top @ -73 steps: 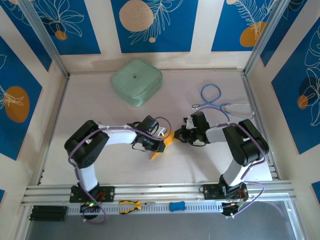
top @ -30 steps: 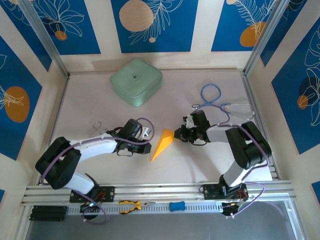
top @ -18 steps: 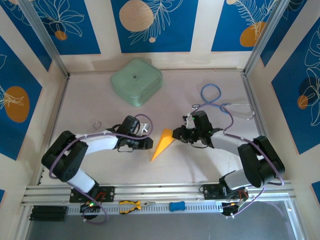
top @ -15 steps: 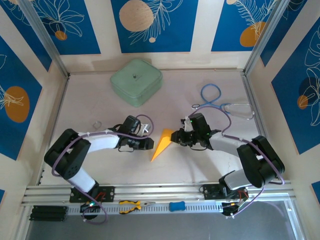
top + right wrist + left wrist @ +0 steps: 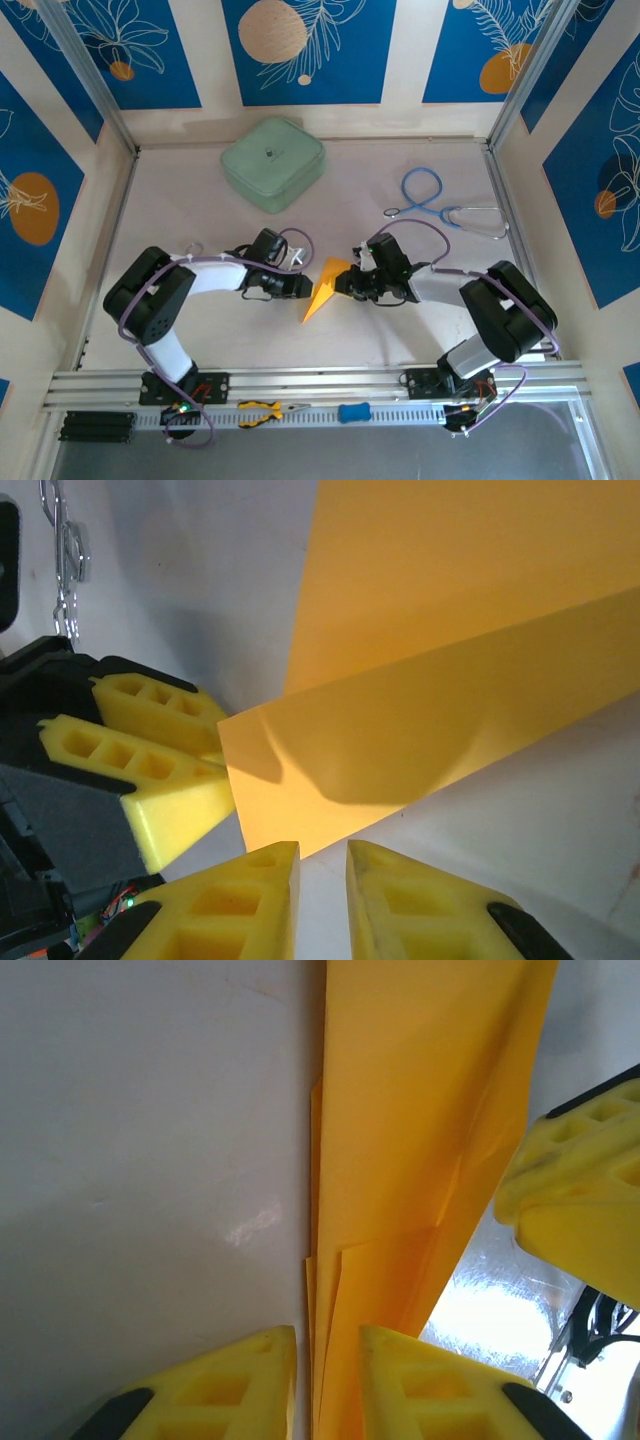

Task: Fold a paper plane with a square sheet of paper (pick it up from the middle)
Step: Fold the wing for the fifth time at the center of the table, then move a paper plane to the center of the table.

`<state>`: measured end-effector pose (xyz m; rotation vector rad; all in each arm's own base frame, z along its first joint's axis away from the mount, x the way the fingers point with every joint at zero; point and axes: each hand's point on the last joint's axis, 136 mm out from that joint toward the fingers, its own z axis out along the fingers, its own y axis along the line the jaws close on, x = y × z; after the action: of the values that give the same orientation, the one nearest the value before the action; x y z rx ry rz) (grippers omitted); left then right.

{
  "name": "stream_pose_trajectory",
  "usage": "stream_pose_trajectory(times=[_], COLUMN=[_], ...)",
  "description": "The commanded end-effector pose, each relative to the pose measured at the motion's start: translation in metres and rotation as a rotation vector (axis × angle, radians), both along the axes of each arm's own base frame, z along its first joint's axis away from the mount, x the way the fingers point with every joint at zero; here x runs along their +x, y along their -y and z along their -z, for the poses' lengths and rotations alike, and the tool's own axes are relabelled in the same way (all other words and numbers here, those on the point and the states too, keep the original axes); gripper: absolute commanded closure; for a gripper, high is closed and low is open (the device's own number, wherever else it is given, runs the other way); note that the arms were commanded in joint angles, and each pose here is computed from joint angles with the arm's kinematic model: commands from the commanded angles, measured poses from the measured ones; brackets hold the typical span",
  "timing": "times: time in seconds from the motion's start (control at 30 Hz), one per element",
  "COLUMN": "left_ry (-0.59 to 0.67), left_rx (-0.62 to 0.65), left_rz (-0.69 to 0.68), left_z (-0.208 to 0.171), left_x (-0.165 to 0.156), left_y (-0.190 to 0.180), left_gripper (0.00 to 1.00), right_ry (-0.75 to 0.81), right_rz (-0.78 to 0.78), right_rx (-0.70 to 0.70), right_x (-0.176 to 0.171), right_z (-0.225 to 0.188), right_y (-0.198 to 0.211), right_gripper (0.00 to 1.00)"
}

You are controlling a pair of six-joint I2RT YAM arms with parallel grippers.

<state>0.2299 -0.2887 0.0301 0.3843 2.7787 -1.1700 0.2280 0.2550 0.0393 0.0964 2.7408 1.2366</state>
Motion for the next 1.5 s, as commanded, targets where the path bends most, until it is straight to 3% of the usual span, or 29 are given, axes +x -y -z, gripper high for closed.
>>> stream_pose_trajectory(times=[0.0, 0.53, 1.27, 1.47], left_ry=[-0.015, -0.053, -0.082, -0.087], left_rx=[-0.048, 0.014, -0.024, -0.040], left_rz=[0.038, 0.111, 0.141, 0.140], left_z=[-0.007, 0.001, 0.001, 0.001], left_x=[0.001, -0.012, -0.019, -0.018], left_y=[0.008, 0.014, 0.029, 0.033], left_gripper=[0.75, 0.73, 0.73, 0.80], right_ry=[-0.025, -0.058, -0.065, -0.058], right_rz=[-0.012, -0.016, -0.041, -0.040], right_rx=[0.002, 0.008, 0.051, 0.053], right_x=[-0.006, -0.013, -0.018, -0.017], right_z=[0.007, 0.021, 0.022, 0.020], right_y=[-0.001, -0.001, -0.005, -0.005], right_gripper=[0.79, 0.80, 0.83, 0.83])
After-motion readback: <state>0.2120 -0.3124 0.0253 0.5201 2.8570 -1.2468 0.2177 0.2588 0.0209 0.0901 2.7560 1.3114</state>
